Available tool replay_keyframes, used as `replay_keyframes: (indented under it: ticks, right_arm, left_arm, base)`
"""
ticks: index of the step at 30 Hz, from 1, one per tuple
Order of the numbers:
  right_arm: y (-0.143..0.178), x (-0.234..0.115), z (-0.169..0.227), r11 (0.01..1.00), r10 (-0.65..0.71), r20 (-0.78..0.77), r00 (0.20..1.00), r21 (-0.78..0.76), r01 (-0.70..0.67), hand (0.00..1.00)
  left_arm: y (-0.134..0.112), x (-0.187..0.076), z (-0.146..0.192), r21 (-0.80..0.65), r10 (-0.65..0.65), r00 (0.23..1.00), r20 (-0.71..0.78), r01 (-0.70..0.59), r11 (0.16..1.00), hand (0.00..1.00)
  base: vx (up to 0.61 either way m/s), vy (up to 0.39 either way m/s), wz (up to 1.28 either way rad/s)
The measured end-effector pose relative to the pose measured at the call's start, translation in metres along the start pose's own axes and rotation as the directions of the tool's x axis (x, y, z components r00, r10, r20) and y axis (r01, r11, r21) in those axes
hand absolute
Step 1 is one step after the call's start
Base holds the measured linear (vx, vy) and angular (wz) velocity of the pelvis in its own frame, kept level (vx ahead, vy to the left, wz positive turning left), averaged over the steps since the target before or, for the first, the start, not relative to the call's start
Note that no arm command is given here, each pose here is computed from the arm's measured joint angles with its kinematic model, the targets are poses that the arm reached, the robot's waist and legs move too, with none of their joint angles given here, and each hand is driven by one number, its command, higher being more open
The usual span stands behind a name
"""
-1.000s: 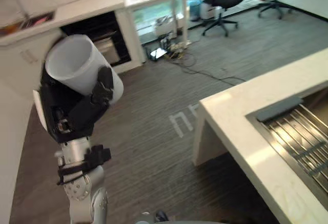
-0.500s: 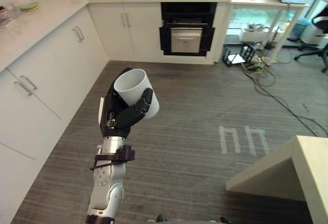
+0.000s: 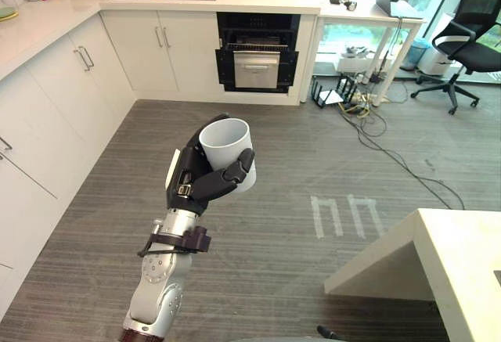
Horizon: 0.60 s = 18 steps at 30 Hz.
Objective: Walk over to the sink, pick up the cup, carry it to the dishwasher, place the cup inside the dishwasher, then close the dishwasher door
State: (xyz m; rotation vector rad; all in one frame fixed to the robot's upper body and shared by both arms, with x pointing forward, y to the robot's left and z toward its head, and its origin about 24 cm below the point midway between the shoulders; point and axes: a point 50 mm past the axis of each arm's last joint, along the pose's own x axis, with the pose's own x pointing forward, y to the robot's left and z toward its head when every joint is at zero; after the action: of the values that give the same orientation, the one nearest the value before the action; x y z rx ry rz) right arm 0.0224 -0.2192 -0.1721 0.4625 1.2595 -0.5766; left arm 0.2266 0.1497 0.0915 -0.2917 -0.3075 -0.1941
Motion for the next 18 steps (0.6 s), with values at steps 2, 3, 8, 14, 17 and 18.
replay_keyframes:
  ticks: [2,3,8,14,17,18]
  right_arm:
    - [-0.002,-0.001,-0.001,1.0,0.012,0.001,1.0,0.011,-0.012,1.0]
    - [-0.002,-0.001,-0.002,1.0,0.019,0.001,1.0,0.012,-0.019,1.0]
    - [-0.005,-0.002,-0.003,0.997,0.078,0.004,0.997,0.016,-0.078,1.0]
    - [0.001,0.0,0.003,0.992,0.125,-0.007,0.992,-0.018,-0.125,1.0]
    - [0.007,0.001,0.008,0.989,0.147,0.017,0.989,-0.035,-0.146,1.0]
    - [0.009,0.001,0.01,0.986,0.158,0.024,0.987,-0.049,-0.157,1.0]
  left_arm:
    - [-0.001,0.0,-0.002,-0.017,0.024,1.0,0.001,-0.024,1.0,0.0]
    - [-0.001,0.0,-0.002,-0.02,0.031,1.0,0.001,-0.031,0.999,0.0]
    - [0.017,-0.004,-0.001,-0.019,0.18,0.984,0.019,-0.179,0.984,0.0]
    - [0.037,-0.02,0.004,-0.013,0.375,0.926,0.046,-0.375,0.927,0.0]
    - [0.042,-0.033,0.001,-0.007,0.426,0.904,0.019,-0.426,0.905,0.0]
    - [0.042,-0.035,0.002,-0.015,0.431,0.902,0.017,-0.431,0.902,0.0]
  base:
    - [0.01,-0.029,0.1]
    - [0.02,-0.027,0.09]
    - [0.04,-0.062,0.23]
    - [-0.02,-0.063,0.52]
    - [-0.07,-0.033,0.44]
    - [-0.06,-0.02,0.42]
